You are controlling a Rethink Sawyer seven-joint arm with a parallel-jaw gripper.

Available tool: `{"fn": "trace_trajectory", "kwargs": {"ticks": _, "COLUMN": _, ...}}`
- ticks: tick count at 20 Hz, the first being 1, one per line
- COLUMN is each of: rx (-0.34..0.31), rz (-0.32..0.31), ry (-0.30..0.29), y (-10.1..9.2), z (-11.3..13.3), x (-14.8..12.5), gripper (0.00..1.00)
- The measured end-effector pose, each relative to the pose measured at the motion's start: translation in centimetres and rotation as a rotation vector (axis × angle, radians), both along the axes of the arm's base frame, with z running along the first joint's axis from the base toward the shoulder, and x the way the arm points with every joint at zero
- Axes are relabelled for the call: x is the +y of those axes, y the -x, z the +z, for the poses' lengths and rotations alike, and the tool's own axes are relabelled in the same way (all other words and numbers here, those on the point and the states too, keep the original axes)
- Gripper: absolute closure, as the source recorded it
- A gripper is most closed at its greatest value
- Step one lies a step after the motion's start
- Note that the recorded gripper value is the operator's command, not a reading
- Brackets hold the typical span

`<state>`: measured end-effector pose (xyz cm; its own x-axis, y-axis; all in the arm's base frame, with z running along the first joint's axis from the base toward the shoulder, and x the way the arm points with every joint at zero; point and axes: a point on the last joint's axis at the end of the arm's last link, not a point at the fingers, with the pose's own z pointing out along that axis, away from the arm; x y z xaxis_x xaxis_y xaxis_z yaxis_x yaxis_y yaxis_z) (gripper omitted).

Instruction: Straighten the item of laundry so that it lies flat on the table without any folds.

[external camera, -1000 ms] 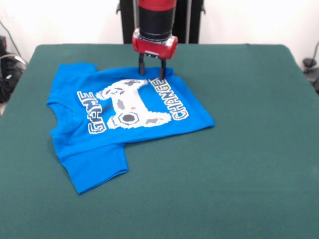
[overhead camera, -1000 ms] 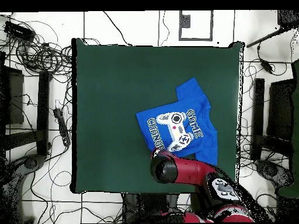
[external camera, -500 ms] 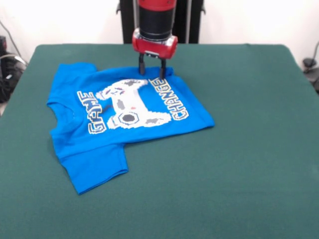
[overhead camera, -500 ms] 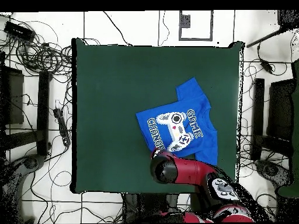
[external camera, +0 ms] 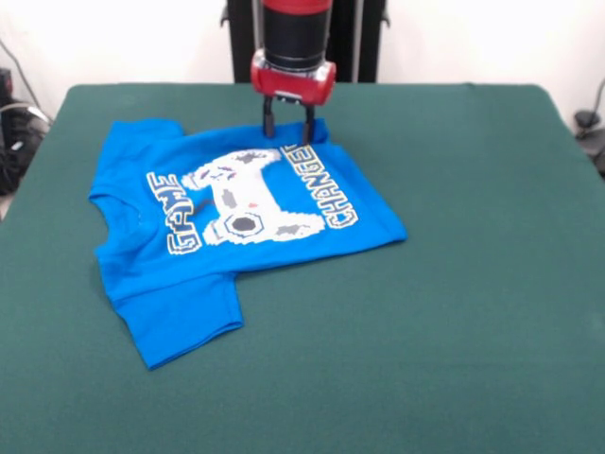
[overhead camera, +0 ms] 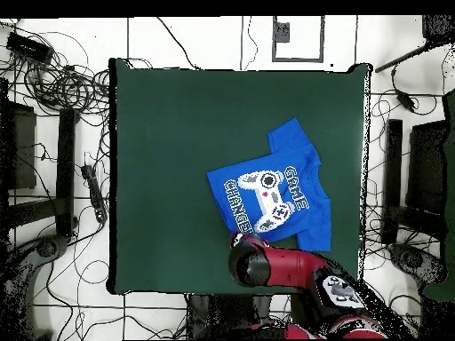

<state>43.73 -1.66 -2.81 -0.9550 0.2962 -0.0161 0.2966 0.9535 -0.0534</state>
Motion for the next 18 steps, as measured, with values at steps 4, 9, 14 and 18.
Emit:
{"fn": "trace_trajectory", "kwargs": {"ticks": 4, "rx": 0.008, "rz": 0.010, "ry": -0.003, "y": 1.5, "z": -0.1, "x": -0.4, "gripper": 0.00}}
{"fn": "trace_trajectory", "kwargs": {"ticks": 9, "rx": 0.021, "rz": 0.022, "ry": 0.003, "y": 3.3, "z": -0.5, "x": -0.9, "gripper": 0.00}}
{"fn": "trace_trajectory", "kwargs": {"ticks": 14, "rx": 0.002, "rz": 0.035, "ry": 0.002, "y": 3.9, "z": -1.0, "x": -1.0, "gripper": 0.00}}
{"fn": "trace_trajectory", "kwargs": {"ticks": 18, "rx": -0.017, "rz": 0.041, "ry": 0.002, "y": 4.2, "z": -1.1, "x": -1.0, "gripper": 0.00}}
